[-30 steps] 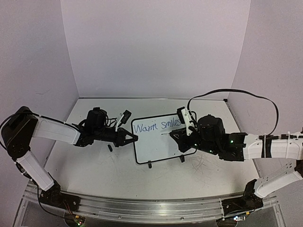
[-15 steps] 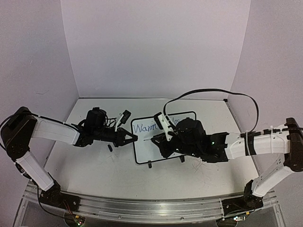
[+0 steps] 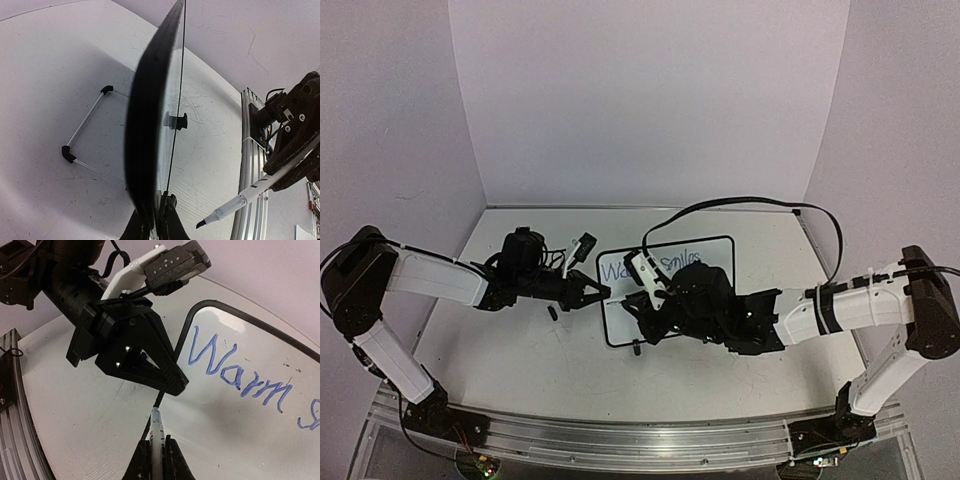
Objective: Write a sentence on the whiteboard
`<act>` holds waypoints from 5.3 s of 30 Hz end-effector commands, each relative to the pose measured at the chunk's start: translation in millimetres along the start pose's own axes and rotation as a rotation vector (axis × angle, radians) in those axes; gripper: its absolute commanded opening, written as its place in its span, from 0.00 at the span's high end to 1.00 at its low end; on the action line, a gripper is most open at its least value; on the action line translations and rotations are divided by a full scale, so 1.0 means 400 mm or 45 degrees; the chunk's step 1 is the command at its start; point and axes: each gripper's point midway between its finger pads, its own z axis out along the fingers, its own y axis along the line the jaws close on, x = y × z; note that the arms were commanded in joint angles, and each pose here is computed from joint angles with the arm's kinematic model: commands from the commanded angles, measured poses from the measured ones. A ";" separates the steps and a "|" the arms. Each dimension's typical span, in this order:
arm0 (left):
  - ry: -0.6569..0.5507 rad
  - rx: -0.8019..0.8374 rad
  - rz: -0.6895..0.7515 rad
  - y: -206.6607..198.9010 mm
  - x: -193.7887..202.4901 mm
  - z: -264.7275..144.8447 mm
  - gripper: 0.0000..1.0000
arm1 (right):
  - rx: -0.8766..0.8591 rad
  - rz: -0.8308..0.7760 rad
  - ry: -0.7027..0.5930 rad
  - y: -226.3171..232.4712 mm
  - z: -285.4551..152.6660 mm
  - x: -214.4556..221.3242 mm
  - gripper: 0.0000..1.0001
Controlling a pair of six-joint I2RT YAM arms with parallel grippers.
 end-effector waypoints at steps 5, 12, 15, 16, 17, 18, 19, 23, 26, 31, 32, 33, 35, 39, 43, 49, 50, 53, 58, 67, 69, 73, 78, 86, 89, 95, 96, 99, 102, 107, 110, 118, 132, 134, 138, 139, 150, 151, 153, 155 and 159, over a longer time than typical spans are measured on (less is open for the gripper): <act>-0.006 -0.179 0.035 0.064 0.003 -0.030 1.00 | 0.049 -0.006 -0.094 -0.020 -0.014 -0.041 1.00; 0.004 -0.182 0.030 0.067 0.011 -0.027 1.00 | 0.176 0.038 -0.099 -0.060 -0.005 -0.046 1.00; 0.004 -0.182 0.031 0.068 0.010 -0.026 1.00 | 0.205 0.032 -0.092 -0.067 0.003 -0.044 1.00; 0.004 -0.181 0.031 0.068 0.009 -0.025 1.00 | 0.197 0.027 -0.090 -0.063 0.005 -0.044 1.00; 0.004 -0.180 0.031 0.068 0.009 -0.024 1.00 | 0.187 0.022 -0.092 -0.059 0.007 -0.047 1.00; 0.004 -0.179 0.031 0.068 0.008 -0.024 1.00 | 0.177 0.017 -0.096 -0.056 0.010 -0.052 1.00; 0.004 -0.179 0.031 0.068 0.008 -0.023 1.00 | 0.164 0.014 -0.099 -0.050 0.013 -0.057 1.00; 0.005 -0.181 0.031 0.069 0.009 -0.024 1.00 | 0.150 0.000 -0.109 -0.042 0.022 -0.066 1.00; 0.004 -0.183 0.031 0.070 0.009 -0.025 1.00 | 0.156 0.001 -0.109 -0.044 0.025 -0.063 1.00; 0.002 -0.185 0.032 0.070 0.008 -0.026 1.00 | 0.210 0.014 -0.096 -0.062 0.029 -0.049 1.00; 0.003 -0.185 0.033 0.070 0.008 -0.025 1.00 | 0.213 0.014 -0.087 -0.063 0.029 -0.043 1.00; 0.003 -0.184 0.033 0.070 0.008 -0.025 1.00 | 0.214 0.014 -0.077 -0.064 0.030 -0.037 1.00; 0.003 -0.184 0.032 0.070 0.007 -0.025 1.00 | 0.213 0.014 -0.058 -0.064 0.030 -0.023 1.00; 0.000 -0.184 0.038 0.068 0.005 -0.026 1.00 | 0.209 0.024 -0.024 -0.064 0.030 0.003 1.00; -0.001 -0.187 0.038 0.069 0.005 -0.026 1.00 | 0.194 0.043 0.007 -0.062 0.029 0.029 1.00; -0.004 -0.185 0.041 0.068 0.001 -0.026 1.00 | 0.174 0.075 0.047 -0.057 0.028 0.067 1.00; -0.004 -0.185 0.039 0.068 0.002 -0.026 1.00 | 0.172 0.079 0.053 -0.056 0.027 0.073 1.00; -0.001 -0.187 0.038 0.069 0.005 -0.027 1.00 | 0.162 0.087 0.068 -0.049 0.027 0.089 1.00; -0.004 -0.186 0.038 0.068 0.003 -0.028 1.00 | 0.143 0.094 0.087 -0.039 0.029 0.105 1.00; -0.001 -0.187 0.036 0.068 0.006 -0.028 1.00 | 0.189 0.111 -0.002 -0.048 0.038 0.041 1.00; -0.002 -0.189 0.035 0.069 0.007 -0.029 1.00 | 0.209 0.113 -0.013 -0.055 0.039 0.033 1.00; -0.003 -0.188 0.039 0.067 0.007 -0.031 1.00 | 0.237 0.124 -0.032 -0.068 0.033 0.020 1.00; -0.001 -0.187 0.038 0.068 0.006 -0.028 1.00 | 0.244 0.135 -0.059 -0.077 0.029 0.000 1.00; -0.002 -0.185 0.036 0.068 0.005 -0.028 1.00 | 0.246 0.147 -0.091 -0.090 0.024 -0.021 1.00; 0.000 -0.182 0.036 0.067 0.006 -0.027 1.00 | 0.243 0.152 -0.105 -0.093 0.020 -0.031 1.00; 0.002 -0.183 0.034 0.070 0.006 -0.025 1.00 | 0.252 0.158 -0.120 -0.102 0.019 -0.040 1.00; 0.003 -0.183 0.033 0.070 0.007 -0.025 1.00 | 0.253 0.160 -0.123 -0.103 0.018 -0.041 1.00; 0.005 -0.184 0.032 0.071 0.009 -0.024 1.00 | 0.274 0.171 -0.131 -0.111 0.017 -0.044 1.00; 0.005 -0.185 0.032 0.071 0.009 -0.024 1.00 | 0.300 0.182 -0.137 -0.122 0.011 -0.044 1.00; 0.005 -0.187 0.034 0.072 0.010 -0.024 1.00 | 0.322 0.198 -0.149 -0.132 0.001 -0.045 1.00; 0.005 -0.186 0.034 0.072 0.010 -0.024 1.00 | 0.331 0.204 -0.158 -0.137 -0.005 -0.045 1.00; 0.003 -0.187 0.035 0.071 0.008 -0.026 1.00 | 0.336 0.203 -0.112 -0.140 -0.004 -0.012 1.00; 0.006 -0.186 0.033 0.073 0.009 -0.022 1.00 | 0.281 0.199 0.024 -0.122 0.009 0.079 1.00; 0.007 -0.185 0.032 0.073 0.009 -0.022 1.00 | 0.278 0.200 0.042 -0.121 0.009 0.092 1.00; 0.007 -0.184 0.032 0.073 0.009 -0.021 1.00 | 0.278 0.205 0.057 -0.121 0.008 0.104 1.00; 0.008 -0.185 0.031 0.073 0.011 -0.022 1.00 | 0.285 0.207 0.056 -0.124 0.006 0.104 1.00; 0.009 -0.185 0.029 0.073 0.012 -0.022 1.00 | 0.095 0.229 -0.115 -0.074 -0.035 0.000 1.00; 0.008 -0.184 0.031 0.073 0.011 -0.022 1.00 | 0.095 0.228 -0.111 -0.075 -0.033 0.004 1.00; 0.008 -0.185 0.032 0.073 0.011 -0.022 1.00 | 0.094 0.232 -0.104 -0.079 -0.026 0.008 1.00; 0.008 -0.185 0.032 0.073 0.012 -0.023 1.00 | 0.095 0.237 -0.103 -0.080 -0.020 0.008 1.00; 0.009 -0.185 0.030 0.073 0.013 -0.023 1.00 | 0.125 0.259 -0.091 -0.090 -0.006 0.019 1.00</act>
